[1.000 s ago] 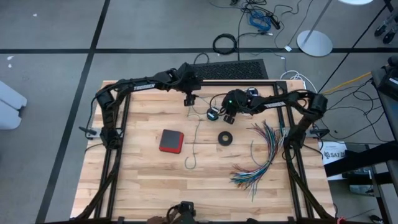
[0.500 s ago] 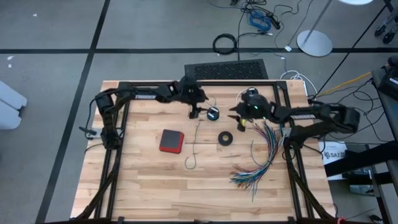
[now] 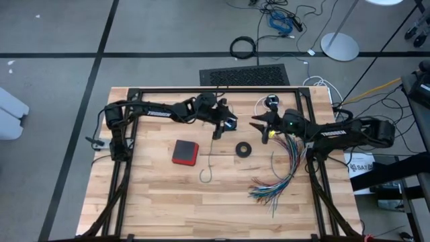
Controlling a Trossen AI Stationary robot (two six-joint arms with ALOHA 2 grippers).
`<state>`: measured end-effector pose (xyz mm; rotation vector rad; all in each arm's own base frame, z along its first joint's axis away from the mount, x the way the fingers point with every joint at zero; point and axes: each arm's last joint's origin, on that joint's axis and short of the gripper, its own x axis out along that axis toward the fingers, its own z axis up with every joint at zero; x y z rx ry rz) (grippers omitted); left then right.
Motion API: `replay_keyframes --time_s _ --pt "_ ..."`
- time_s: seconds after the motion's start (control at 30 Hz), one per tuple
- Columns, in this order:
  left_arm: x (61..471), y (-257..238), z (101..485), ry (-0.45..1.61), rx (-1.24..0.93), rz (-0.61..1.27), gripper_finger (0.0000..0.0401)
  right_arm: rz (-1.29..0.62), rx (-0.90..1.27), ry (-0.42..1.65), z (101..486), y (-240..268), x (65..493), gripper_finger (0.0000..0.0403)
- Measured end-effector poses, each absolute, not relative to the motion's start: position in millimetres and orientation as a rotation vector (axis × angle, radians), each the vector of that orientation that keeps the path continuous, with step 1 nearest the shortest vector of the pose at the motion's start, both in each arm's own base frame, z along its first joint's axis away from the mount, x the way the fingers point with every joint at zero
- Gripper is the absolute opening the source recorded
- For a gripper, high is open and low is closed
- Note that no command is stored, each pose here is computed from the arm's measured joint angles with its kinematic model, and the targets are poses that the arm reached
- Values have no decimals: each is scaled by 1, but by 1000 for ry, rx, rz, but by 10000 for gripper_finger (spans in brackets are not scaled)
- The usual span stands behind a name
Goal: Coiling cords
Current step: Coil the green wire cable on the spool
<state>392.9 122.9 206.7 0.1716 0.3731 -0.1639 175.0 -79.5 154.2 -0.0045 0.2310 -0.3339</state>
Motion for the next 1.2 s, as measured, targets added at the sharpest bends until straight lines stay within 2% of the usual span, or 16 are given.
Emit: replay_keyframes --time_s 0.17,0.37,0.47,0.67,1.0,1.1,1.2 --pt "384 134 196 414 126 -103 258 -339 71 93 166 -80 177 132" --pt "374 116 167 508 250 -71 257 -314 109 31 171 -76 179 132" --pt "371 111 167 351 170 -80 257 -289 142 -80 182 -73 180 132" --pt "350 123 193 -13 62 -27 257 -308 246 -359 211 -73 180 132" --pt "330 152 224 -240 -163 18 257 -219 395 -443 219 -70 180 132" --pt "328 157 226 -173 -83 150 257 -228 391 -426 218 -70 181 132" --pt "331 163 228 -18 -2 301 257 -231 400 -409 216 -70 181 132"
